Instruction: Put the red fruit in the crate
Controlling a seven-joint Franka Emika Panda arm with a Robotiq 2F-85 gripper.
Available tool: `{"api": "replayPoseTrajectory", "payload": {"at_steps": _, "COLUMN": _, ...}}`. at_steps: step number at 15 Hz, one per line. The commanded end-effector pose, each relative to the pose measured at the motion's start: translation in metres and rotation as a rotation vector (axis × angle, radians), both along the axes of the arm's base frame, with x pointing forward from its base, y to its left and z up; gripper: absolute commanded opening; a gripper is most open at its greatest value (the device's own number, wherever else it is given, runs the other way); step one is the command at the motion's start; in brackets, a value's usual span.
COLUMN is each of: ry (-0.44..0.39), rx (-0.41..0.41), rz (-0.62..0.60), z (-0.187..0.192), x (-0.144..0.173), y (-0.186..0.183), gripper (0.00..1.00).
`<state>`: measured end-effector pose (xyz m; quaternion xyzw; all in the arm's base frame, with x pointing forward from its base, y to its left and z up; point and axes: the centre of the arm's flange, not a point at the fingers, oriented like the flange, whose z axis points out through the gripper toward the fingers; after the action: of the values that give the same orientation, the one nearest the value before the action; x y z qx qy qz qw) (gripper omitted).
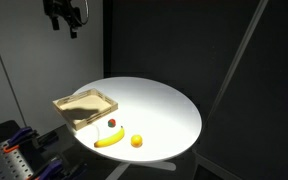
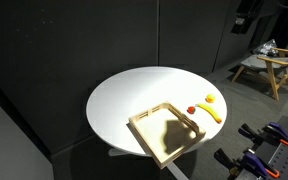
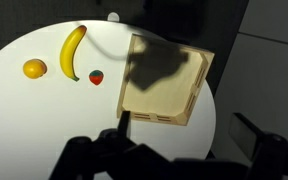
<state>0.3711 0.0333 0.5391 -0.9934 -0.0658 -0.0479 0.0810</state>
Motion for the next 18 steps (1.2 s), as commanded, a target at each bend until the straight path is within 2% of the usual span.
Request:
{"api": "replayPoseTrajectory", "payload": {"at_steps": 1, "ry": -0.016, "rx": -0.056, "rz": -0.054, "z": -0.003, "x": 0.022, "y": -0.001, "gripper": 1.00}}
{"api": "replayPoseTrajectory", "payload": {"at_steps": 5, "ry": -0.018, "rx": -0.133, "rz": -0.124, "z": -0.021, "x": 0.041, "y": -0.015, "gripper": 1.00}}
{"api": "replayPoseTrajectory", "payload": {"at_steps": 8, "ry": 0.016, "rx": -0.177, "rz": -0.180, "z": -0.038, "x": 0.054, "y": -0.031, "gripper": 1.00}}
{"api": "replayPoseTrajectory", "payload": {"at_steps": 13, "ry": 0.082, "rx": -0.178, "rz": -0.222, "z": -0.068, "x": 0.066, "y": -0.057, "gripper": 1.00}}
{"api": "replayPoseTrajectory", "payload": {"at_steps": 18, "ry": 0.065, "rx": -0.172, "rz": -0.227, "z": -0.098, "x": 0.073, "y": -0.079, "gripper": 1.00}}
